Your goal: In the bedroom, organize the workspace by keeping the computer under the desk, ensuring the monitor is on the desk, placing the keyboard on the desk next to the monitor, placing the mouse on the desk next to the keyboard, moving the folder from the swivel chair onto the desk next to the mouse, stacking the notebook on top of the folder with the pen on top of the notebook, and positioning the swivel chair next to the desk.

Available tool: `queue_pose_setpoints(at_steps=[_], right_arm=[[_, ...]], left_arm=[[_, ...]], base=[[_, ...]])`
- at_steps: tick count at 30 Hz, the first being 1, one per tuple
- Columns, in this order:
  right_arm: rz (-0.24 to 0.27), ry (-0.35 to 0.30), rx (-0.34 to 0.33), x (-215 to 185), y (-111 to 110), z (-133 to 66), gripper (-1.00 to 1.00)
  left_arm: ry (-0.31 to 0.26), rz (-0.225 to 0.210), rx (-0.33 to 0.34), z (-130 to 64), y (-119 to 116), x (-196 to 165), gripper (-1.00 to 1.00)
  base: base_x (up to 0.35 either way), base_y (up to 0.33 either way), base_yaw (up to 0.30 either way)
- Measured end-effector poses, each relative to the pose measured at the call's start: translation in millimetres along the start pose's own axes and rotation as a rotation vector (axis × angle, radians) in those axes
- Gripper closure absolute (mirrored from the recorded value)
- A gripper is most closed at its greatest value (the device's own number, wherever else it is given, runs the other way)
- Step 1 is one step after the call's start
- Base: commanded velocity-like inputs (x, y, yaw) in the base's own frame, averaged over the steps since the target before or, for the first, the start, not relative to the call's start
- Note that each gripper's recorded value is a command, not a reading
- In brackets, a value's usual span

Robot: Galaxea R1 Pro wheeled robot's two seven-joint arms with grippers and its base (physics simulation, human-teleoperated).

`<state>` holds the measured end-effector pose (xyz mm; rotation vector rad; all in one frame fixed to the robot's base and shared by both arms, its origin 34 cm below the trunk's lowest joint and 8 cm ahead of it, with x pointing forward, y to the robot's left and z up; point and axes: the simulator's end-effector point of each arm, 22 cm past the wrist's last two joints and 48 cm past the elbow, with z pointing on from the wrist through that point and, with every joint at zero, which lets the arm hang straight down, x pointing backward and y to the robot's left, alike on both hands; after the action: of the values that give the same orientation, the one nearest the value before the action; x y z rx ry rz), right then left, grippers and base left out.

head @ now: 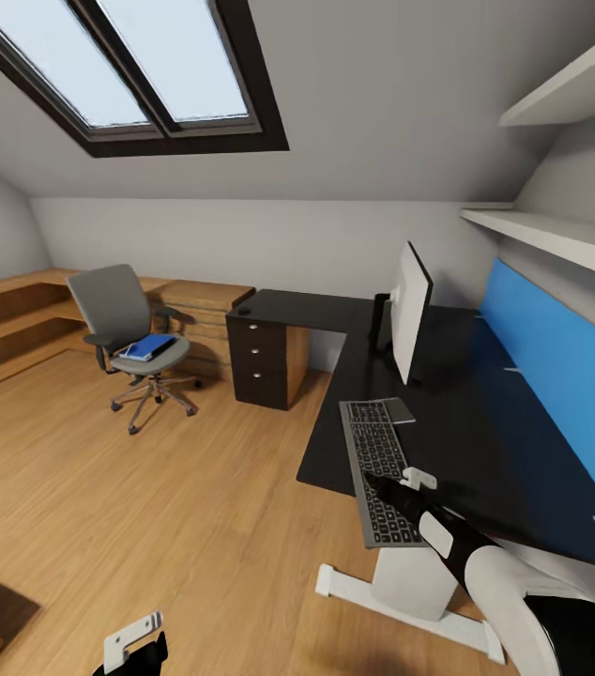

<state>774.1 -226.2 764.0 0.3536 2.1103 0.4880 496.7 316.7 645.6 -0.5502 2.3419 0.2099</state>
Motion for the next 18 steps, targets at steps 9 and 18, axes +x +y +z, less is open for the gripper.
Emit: queue_pose_setpoints(at_steps=[9,18], right_arm=[[0.0,0.0,-0.001,0.3,0.8,0.1,-1.0],[-0.003,-0.003,0.0,-1.2,-0.5,0.0,-1.0]], left_arm=[[-0.001,0.0,0.001,0.0,-0.3,-0.3,-1.0],[0.002,0.002,0.003,0.1,-0.9,1.2,-1.0]], base=[[0.0,0.0,0.092],[-0.03,-0.012,0.038]])
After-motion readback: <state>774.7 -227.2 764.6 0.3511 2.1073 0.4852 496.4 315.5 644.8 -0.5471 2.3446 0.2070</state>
